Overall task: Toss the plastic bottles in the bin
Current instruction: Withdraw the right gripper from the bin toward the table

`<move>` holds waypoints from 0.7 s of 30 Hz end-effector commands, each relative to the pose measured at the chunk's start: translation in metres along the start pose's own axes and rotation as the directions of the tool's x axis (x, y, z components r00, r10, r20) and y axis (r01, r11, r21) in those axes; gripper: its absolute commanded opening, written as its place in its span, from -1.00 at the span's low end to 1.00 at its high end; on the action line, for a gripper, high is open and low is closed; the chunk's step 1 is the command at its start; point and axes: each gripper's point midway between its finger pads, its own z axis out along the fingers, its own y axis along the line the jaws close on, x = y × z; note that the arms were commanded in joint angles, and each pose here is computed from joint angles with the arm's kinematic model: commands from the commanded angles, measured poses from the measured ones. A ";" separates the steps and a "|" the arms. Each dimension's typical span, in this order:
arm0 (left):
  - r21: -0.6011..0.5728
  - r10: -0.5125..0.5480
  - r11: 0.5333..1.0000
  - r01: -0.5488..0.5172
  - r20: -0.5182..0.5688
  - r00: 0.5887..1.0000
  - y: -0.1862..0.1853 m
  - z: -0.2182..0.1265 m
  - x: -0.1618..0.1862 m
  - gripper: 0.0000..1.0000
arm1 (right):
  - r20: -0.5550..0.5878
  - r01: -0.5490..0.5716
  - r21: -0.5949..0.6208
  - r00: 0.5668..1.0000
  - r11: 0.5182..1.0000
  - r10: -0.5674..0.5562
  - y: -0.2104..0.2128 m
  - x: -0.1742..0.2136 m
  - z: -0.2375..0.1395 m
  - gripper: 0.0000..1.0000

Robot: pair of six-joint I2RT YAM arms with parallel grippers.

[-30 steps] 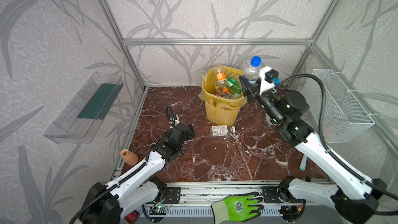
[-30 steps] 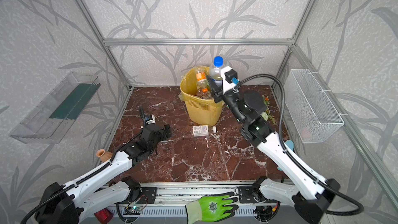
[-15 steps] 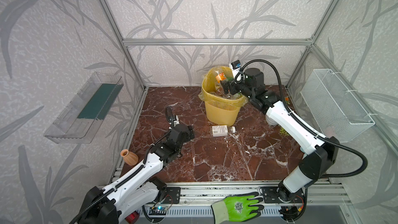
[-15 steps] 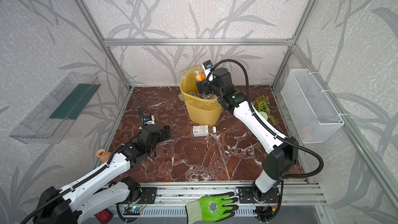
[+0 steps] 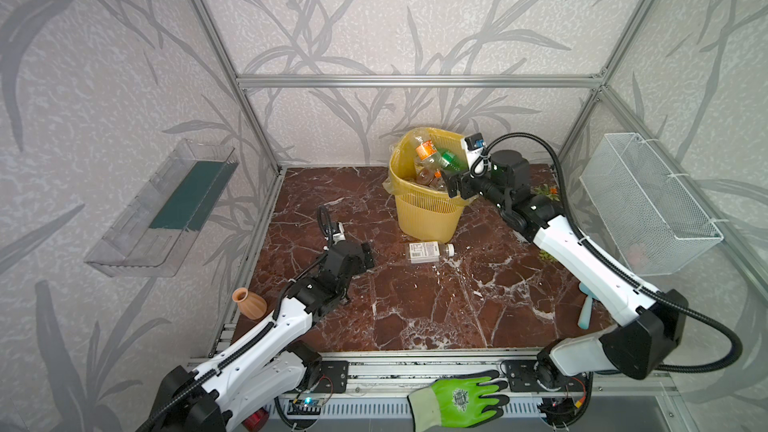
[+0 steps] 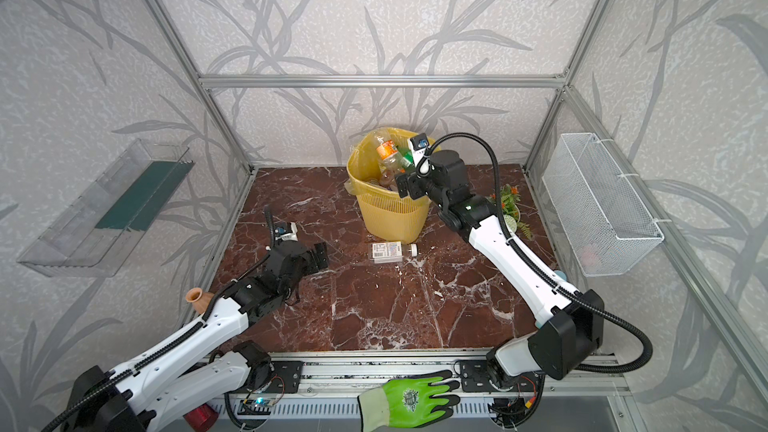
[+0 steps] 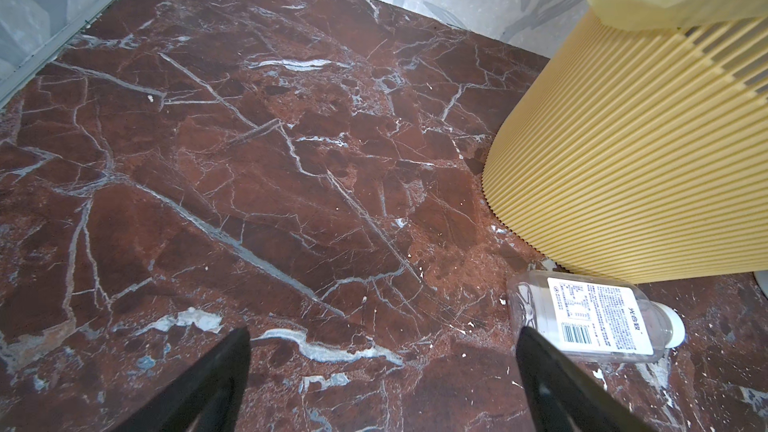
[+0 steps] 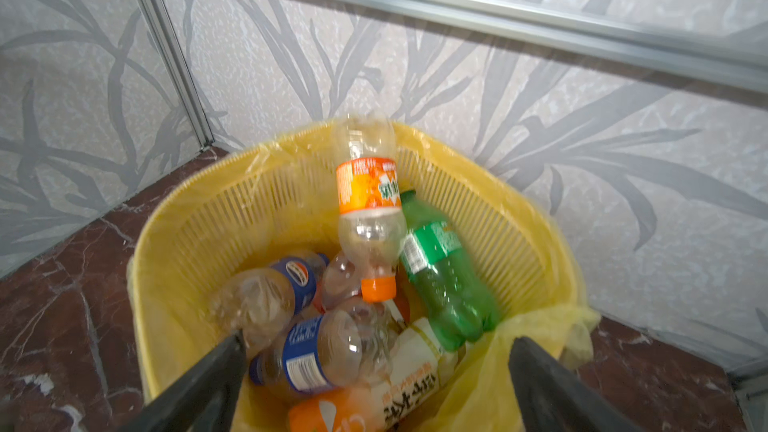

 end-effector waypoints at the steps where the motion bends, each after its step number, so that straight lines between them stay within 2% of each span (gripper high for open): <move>1: 0.005 0.015 1.000 -0.014 -0.047 0.999 0.001 0.006 0.016 0.98 | 0.106 -0.059 0.010 0.993 0.998 0.058 -0.007 -0.007 -0.034 0.98; 5: 0.092 0.085 0.993 -0.076 -0.094 0.992 -0.019 0.013 0.024 0.98 | 0.051 -0.158 0.065 0.987 0.985 0.155 -0.025 0.044 -0.050 0.98; 10: 0.154 0.267 0.957 -0.246 -0.137 0.954 -0.051 0.025 0.033 0.98 | 0.000 -0.307 0.136 0.951 0.942 0.310 -0.049 0.114 -0.061 0.98; 15: 0.187 0.545 0.831 -0.523 -0.090 0.833 -0.102 0.036 0.043 0.98 | -0.026 -0.420 0.168 0.903 0.892 0.430 -0.058 0.173 -0.063 0.98; 21: 0.291 0.734 0.664 -0.689 -0.080 0.675 -0.147 0.070 0.068 0.98 | -0.093 -0.516 0.170 0.840 0.839 0.535 -0.056 0.227 -0.048 0.98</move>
